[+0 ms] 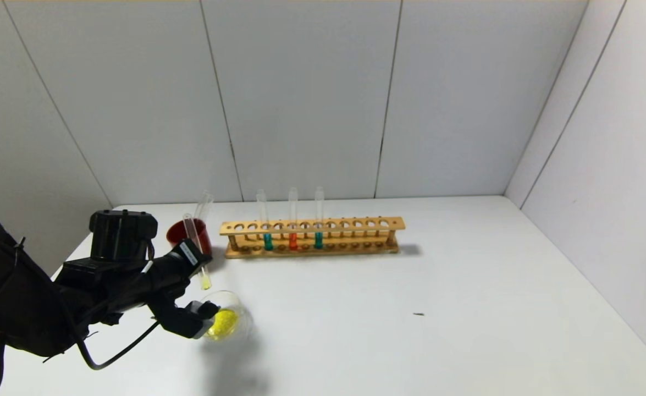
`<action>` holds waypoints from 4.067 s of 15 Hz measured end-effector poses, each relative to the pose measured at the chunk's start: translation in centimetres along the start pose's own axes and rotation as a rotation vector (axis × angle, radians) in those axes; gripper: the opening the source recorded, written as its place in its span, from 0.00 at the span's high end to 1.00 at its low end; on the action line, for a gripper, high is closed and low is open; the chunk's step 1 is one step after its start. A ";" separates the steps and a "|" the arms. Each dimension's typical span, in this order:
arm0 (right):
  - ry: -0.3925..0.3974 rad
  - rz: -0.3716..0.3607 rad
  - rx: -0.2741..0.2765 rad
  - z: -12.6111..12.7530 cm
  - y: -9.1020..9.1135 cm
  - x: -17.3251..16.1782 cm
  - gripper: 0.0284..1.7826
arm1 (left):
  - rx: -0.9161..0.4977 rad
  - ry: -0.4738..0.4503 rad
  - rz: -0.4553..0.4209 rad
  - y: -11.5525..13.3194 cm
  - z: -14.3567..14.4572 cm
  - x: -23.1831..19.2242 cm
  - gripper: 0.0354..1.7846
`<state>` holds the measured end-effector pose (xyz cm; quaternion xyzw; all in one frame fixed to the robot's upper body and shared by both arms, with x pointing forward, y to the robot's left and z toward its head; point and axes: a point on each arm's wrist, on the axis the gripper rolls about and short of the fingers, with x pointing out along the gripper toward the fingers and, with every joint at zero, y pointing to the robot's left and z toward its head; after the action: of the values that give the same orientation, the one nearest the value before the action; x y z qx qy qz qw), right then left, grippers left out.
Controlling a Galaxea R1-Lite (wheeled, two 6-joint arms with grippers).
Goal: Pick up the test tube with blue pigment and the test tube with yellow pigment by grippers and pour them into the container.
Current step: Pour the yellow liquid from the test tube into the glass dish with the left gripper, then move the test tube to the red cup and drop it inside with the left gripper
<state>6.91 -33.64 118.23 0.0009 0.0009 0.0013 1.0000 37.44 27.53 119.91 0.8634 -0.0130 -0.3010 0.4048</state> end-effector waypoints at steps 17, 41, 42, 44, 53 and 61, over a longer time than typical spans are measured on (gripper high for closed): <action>0.000 0.000 0.000 0.0 0.0 0.0 0.02 | 0.115 0.178 0.055 0.6 0.7 -2.2 0.84; 0.000 0.000 0.000 0.0 0.0 0.0 0.02 | -1.977 0.058 0.475 7.6 -10.6 -4.0 0.84; 0.000 0.000 0.000 0.0 0.0 0.0 0.02 | -2.001 0.035 0.460 7.0 -11.0 -3.8 0.84; 0.000 0.000 0.000 0.0 0.0 0.0 0.02 | -2.036 0.017 0.423 6.1 -11.1 -3.0 0.84; 0.000 0.000 0.000 0.0 0.0 0.0 0.02 | -2.060 0.026 0.394 2.8 -10.5 3.2 0.84; 0.000 0.000 0.000 0.0 0.0 0.0 0.02 | -2.083 0.068 0.324 0.7 -10.0 5.2 0.76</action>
<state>6.91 -33.64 118.23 0.0009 0.0009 0.0011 1.0000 47.16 32.58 122.72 0.0854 0.1481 -0.0814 0.9819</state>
